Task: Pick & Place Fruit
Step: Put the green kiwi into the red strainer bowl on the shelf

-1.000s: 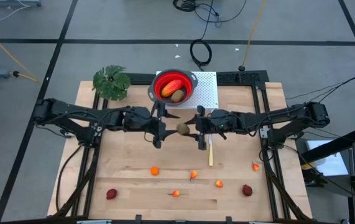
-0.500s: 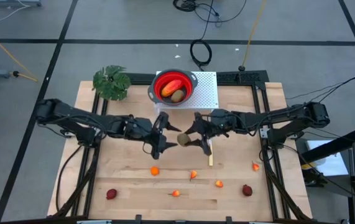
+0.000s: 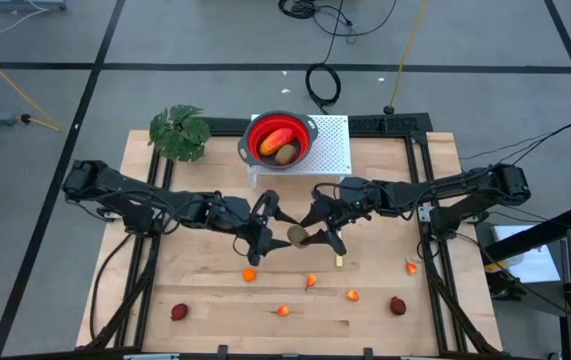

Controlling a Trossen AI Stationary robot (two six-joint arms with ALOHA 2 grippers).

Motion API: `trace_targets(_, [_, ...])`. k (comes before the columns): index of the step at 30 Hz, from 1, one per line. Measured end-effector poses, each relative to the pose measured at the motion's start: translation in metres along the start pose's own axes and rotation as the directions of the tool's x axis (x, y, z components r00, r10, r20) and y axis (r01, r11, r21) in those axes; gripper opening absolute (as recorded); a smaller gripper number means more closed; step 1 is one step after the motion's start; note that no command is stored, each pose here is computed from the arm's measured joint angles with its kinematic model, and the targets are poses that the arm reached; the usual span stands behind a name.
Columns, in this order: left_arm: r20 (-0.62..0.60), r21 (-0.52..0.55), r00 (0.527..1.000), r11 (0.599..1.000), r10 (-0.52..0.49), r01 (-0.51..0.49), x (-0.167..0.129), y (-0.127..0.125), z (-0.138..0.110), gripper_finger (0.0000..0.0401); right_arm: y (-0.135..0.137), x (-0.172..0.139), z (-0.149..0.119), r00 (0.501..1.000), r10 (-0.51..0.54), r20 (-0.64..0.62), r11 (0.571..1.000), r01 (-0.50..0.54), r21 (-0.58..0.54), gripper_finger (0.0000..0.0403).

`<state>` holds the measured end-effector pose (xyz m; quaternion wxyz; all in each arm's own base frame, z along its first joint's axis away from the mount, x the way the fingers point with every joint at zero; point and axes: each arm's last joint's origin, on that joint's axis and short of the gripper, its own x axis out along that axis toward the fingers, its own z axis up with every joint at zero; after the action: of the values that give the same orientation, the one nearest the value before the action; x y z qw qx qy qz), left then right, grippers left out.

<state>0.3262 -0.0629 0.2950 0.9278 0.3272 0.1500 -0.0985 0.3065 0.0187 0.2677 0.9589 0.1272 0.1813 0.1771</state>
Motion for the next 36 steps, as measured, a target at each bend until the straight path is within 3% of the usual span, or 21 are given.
trace_targets(24, [0.063,-0.003,0.995,0.997,-0.077,0.078,0.009,-0.004,-0.001,0.0273,0.015,0.004,0.003,0.997,0.056,0.047,0.998,-0.058,0.032,0.0189])
trace_targets(36, [0.072,0.001,0.994,0.997,-0.078,0.078,0.008,-0.005,0.0,0.0273,0.014,0.004,0.003,0.999,0.025,0.047,0.998,-0.028,0.055,0.0189])
